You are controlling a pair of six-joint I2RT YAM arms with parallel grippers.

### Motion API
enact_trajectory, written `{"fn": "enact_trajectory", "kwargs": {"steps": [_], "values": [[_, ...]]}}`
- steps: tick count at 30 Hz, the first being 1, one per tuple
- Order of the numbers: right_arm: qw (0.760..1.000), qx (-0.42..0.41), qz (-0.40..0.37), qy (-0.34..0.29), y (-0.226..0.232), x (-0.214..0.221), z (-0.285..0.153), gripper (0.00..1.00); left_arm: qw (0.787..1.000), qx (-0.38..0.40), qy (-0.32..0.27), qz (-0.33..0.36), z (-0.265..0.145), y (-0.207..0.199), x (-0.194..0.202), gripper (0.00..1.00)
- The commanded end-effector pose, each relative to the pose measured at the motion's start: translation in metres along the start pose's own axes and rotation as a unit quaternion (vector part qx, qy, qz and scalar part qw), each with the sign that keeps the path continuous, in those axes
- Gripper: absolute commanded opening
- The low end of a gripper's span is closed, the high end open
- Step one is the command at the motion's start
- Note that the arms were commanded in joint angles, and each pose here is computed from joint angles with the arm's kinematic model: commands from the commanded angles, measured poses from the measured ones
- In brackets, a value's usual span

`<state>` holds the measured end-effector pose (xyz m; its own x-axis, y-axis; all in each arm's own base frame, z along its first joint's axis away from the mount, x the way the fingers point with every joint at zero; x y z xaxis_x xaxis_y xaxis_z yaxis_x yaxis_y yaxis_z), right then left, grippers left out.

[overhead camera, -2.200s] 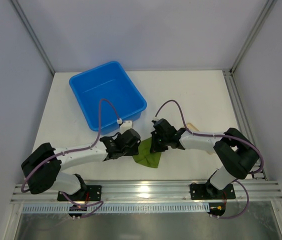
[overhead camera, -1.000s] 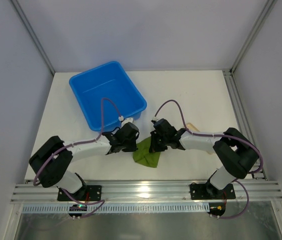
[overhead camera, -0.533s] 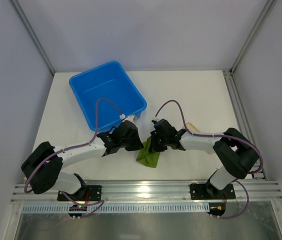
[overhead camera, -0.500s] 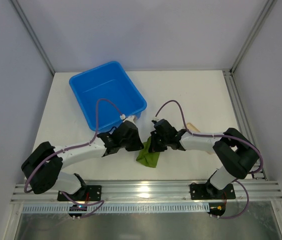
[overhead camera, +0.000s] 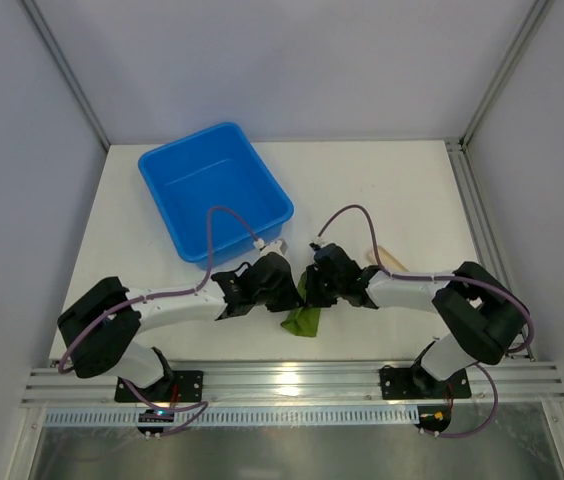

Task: Place the utensils on the paper napkin and roll it up
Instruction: Roll the napkin at the center of the board.

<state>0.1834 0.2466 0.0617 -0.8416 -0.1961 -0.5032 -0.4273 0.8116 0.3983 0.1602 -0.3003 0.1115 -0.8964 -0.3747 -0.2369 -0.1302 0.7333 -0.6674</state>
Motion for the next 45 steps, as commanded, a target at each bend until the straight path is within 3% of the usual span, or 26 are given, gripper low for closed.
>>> {"fn": "enact_trajectory", "kwargs": {"steps": [1, 17, 45], "values": [[0.999, 0.031, 0.001, 0.016, -0.013, 0.016, -0.005, 0.04, 0.999, 0.026, -0.024, -0.02, 0.003, -0.017, -0.007, 0.0], [1.0, -0.012, 0.026, -0.007, -0.002, 0.029, -0.037, 0.04, 0.999, 0.016, -0.029, -0.03, 0.003, -0.003, -0.004, 0.0], [1.0, 0.0, 0.025, 0.001, -0.012, 0.06, -0.037, 0.04, 0.999, 0.046, 0.001, -0.007, 0.021, -0.041, 0.013, 0.0]]}}
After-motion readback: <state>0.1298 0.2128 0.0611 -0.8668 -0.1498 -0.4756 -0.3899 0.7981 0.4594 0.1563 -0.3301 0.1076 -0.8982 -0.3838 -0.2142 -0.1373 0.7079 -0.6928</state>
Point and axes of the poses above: each gripper's point midway between its finger pads, its own z axis out along the fingers, its own y axis along the line the jaws close on, x = y × z, the point moved 6 cm from there along -z, back along the fingers, and after that the axes turned 15 degrees about -z, right-handed, at the moved point
